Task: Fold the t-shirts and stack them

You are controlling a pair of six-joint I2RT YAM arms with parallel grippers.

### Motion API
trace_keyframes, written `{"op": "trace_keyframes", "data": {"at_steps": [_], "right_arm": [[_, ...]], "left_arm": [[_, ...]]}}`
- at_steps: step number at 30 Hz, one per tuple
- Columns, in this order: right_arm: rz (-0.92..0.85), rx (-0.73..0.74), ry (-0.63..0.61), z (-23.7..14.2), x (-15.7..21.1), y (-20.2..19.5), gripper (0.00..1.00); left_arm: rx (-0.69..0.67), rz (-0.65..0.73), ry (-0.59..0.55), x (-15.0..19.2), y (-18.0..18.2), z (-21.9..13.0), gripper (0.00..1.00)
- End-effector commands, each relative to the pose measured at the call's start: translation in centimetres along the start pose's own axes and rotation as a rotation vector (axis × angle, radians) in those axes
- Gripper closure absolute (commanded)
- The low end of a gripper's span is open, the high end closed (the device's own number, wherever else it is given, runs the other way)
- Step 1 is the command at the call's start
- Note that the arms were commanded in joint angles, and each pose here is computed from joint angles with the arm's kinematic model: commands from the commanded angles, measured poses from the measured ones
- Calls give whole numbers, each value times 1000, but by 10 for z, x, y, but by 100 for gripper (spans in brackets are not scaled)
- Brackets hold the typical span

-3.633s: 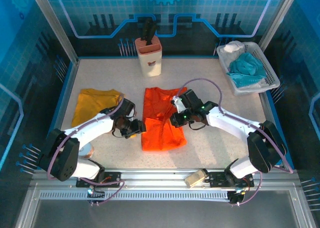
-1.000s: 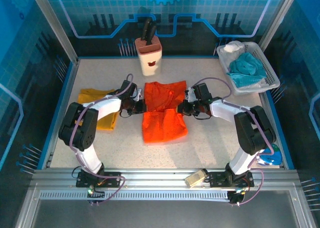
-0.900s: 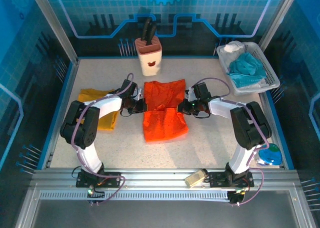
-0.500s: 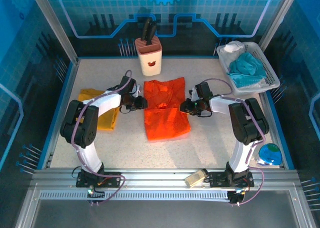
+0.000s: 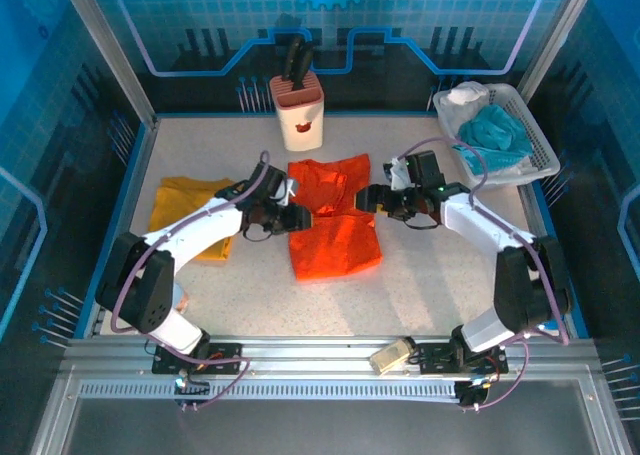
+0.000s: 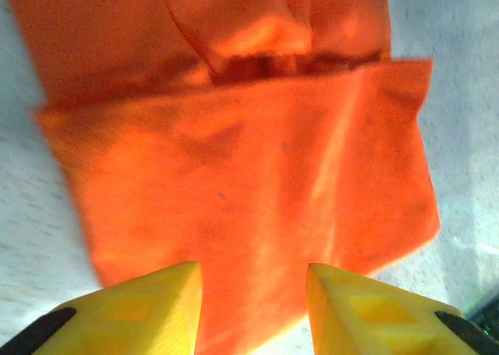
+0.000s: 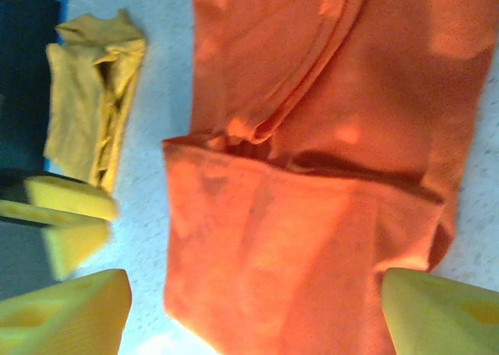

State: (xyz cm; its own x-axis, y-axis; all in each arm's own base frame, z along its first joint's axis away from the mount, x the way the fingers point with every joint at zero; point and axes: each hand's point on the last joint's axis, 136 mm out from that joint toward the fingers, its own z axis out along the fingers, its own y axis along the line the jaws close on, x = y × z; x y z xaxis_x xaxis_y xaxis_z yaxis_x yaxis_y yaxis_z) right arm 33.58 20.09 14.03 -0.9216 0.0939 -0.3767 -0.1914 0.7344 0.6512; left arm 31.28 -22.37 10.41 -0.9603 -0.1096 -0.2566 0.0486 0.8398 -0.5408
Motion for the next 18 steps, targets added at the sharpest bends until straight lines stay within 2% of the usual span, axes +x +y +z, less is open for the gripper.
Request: {"op": "trace_keyframes", "data": {"at_steps": [1, 8, 18], "right_arm": [[45, -63, 124, -5, 48, 6, 19], [62, -118, 171, -6, 92, 5, 23], [84, -144, 190, 24, 101, -2, 25]], "left_arm": [[37, -68, 40, 16, -9, 17, 59], [-4, -69, 99, 25, 1, 55, 61], [-134, -51, 126, 28, 27, 68, 62]]}}
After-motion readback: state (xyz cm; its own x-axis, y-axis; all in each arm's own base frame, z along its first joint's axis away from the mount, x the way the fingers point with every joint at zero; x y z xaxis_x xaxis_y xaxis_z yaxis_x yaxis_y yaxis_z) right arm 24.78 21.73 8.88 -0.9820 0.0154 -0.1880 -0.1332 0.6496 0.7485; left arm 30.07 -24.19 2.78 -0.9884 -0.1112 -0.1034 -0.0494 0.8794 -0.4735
